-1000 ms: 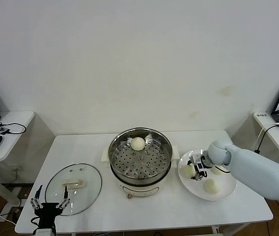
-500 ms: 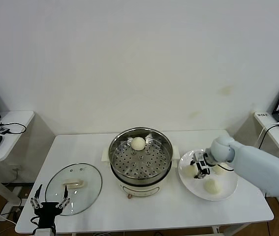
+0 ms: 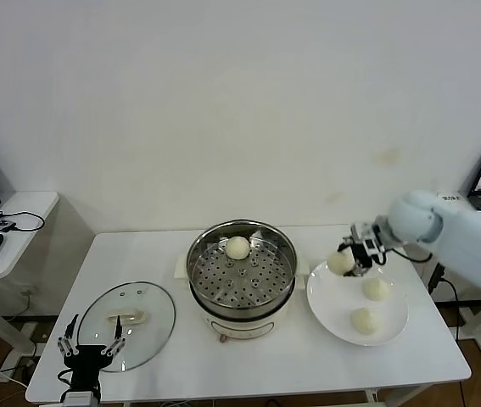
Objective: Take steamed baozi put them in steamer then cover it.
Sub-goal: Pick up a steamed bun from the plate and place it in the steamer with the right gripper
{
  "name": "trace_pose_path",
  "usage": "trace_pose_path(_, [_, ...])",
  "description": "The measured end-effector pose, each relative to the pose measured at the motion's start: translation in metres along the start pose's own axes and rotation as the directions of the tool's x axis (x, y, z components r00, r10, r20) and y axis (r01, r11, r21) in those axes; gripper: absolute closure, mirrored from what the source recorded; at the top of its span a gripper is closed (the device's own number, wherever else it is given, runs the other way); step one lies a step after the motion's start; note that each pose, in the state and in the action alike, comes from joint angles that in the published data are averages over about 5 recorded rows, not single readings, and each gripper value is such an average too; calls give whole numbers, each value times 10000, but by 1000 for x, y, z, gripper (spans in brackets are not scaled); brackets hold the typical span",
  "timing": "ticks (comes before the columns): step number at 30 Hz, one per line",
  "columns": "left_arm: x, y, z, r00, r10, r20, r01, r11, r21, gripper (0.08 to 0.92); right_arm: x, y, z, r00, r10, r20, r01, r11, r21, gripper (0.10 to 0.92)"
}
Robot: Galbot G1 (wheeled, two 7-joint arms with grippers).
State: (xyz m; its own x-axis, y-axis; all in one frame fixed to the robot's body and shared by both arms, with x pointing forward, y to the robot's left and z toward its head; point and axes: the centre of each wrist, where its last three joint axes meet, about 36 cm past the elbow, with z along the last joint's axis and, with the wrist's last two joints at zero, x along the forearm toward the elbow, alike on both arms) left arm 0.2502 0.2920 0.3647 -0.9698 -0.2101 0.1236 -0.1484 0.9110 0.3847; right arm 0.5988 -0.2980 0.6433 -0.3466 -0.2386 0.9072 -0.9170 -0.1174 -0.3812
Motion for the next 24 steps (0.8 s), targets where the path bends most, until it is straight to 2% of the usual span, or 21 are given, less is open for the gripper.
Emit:
trace_pose_path(5, [-2,3,1,10000,-29,0,29,10000,1,177,20,-20,-41,9989,157,443,-162,9998,106,378])
trace_pose_path(10, [-5,6,1,9999,-125,16,125,9999,54,177,18,-37,-88,9961,8,881,-20,9999,138,373])
trace_pose_path(16, [-8,9,1,9996,-274,17,274,9996,76,177,-11,-53,-144,9925,-408,1151,397,9991,122,370])
trace_pose_path(24, [-11,12,4,9992,-401,-13,401,9992,92,177,-65,-56,-209,9890,-1023,1072,1022,9947,67,369])
